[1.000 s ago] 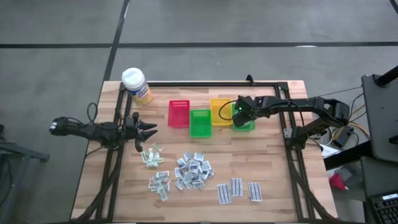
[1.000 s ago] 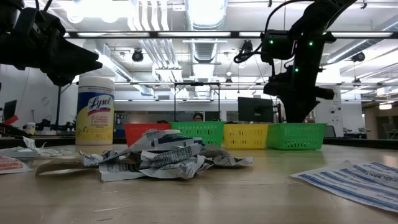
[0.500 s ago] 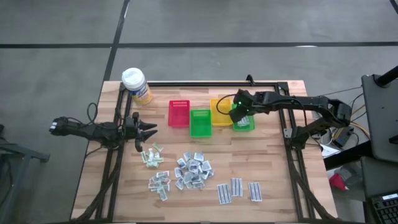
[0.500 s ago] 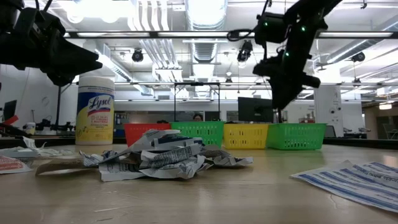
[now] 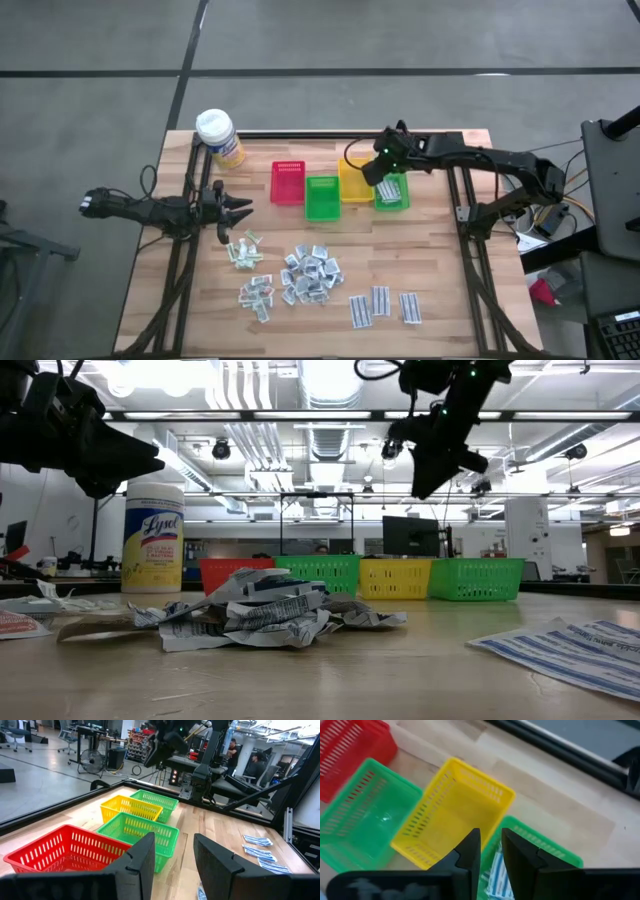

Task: Pick & Place First Aid Supplies
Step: Put the blue bandage into the right green basket

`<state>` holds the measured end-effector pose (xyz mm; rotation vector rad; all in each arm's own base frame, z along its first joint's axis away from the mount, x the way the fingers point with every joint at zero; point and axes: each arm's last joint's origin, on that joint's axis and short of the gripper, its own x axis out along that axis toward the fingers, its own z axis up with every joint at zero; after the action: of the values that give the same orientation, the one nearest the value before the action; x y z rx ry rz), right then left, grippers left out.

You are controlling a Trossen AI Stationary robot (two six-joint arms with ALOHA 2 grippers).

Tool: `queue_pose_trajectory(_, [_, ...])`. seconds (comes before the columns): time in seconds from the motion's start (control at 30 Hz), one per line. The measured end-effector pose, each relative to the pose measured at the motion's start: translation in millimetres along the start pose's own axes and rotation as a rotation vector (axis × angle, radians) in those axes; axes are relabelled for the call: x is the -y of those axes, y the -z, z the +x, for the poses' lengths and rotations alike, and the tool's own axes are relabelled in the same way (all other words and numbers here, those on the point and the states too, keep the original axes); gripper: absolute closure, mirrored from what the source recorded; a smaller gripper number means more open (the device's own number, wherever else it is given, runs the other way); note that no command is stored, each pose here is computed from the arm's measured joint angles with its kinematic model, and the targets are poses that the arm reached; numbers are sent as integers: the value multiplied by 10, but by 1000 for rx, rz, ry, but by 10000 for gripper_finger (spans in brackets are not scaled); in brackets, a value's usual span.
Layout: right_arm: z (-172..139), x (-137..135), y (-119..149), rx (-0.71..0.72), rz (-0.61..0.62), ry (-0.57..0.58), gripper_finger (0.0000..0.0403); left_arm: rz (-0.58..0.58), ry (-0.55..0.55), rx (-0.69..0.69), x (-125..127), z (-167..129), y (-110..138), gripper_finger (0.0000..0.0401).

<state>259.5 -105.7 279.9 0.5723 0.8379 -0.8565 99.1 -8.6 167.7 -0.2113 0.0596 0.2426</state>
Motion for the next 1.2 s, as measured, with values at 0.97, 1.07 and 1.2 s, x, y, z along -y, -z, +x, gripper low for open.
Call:
queue_pose_trajectory(0.97, [-452,-586,518,-137,-254,-137,328,0,0,0,0,0,1,270])
queue_pose_trajectory(1.07, [-504,-655,619,-171,-301,-180,326,0,0,0,0,0,1,270])
queue_pose_trajectory(1.2, [-575,-747,751,-240,-359,-268,318,0,0,0,0,0,1,270])
